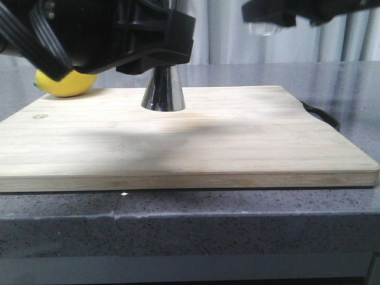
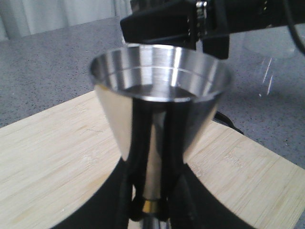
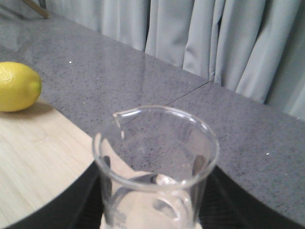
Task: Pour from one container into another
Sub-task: 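Tilt the beaker upright and set it back on the board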
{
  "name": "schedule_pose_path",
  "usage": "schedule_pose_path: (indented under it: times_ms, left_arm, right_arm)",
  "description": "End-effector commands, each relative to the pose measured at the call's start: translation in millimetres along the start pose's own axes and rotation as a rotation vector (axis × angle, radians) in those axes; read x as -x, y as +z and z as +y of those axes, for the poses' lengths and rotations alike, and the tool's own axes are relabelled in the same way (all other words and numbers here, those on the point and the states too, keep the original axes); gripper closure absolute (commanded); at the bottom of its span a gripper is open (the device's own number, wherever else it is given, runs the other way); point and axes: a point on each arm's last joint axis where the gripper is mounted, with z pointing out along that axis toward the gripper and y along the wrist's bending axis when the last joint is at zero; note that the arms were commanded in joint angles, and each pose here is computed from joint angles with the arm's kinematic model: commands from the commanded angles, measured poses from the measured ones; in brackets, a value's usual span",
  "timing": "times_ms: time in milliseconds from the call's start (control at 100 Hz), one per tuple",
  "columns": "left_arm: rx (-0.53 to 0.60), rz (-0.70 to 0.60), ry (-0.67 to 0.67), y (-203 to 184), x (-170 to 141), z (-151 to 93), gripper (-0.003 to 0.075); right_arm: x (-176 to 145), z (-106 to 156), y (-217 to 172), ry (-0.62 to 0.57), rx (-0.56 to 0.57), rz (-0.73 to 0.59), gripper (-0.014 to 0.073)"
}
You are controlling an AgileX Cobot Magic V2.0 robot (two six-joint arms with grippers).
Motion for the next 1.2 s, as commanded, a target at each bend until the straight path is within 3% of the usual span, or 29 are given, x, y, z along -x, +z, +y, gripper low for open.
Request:
schedule_pose_path:
  times_ms: [0, 390, 1050, 1190]
  left_arm:
    - [-0.001, -0.145, 0.006, -6, 24, -2, 0.0739]
    - [-0.001, -0.145, 0.006, -6, 24, -2, 0.0739]
    - [-0.001, -0.141, 0.006, -5, 24, -2, 0.0739]
    - [-0.002, -0.139, 0.006, -5, 24, -2, 0.0739]
  right_arm:
    - [14, -1, 1, 0.022, 0.026, -0.112, 0.0412]
    - [-31, 1, 25, 0.084, 0.101, -0.072, 0.0412]
    - [-51, 2, 33, 0.105, 0.116, -0.033, 0.0409]
    - [-51, 2, 33, 0.105, 0.116, -0.033, 0.0335]
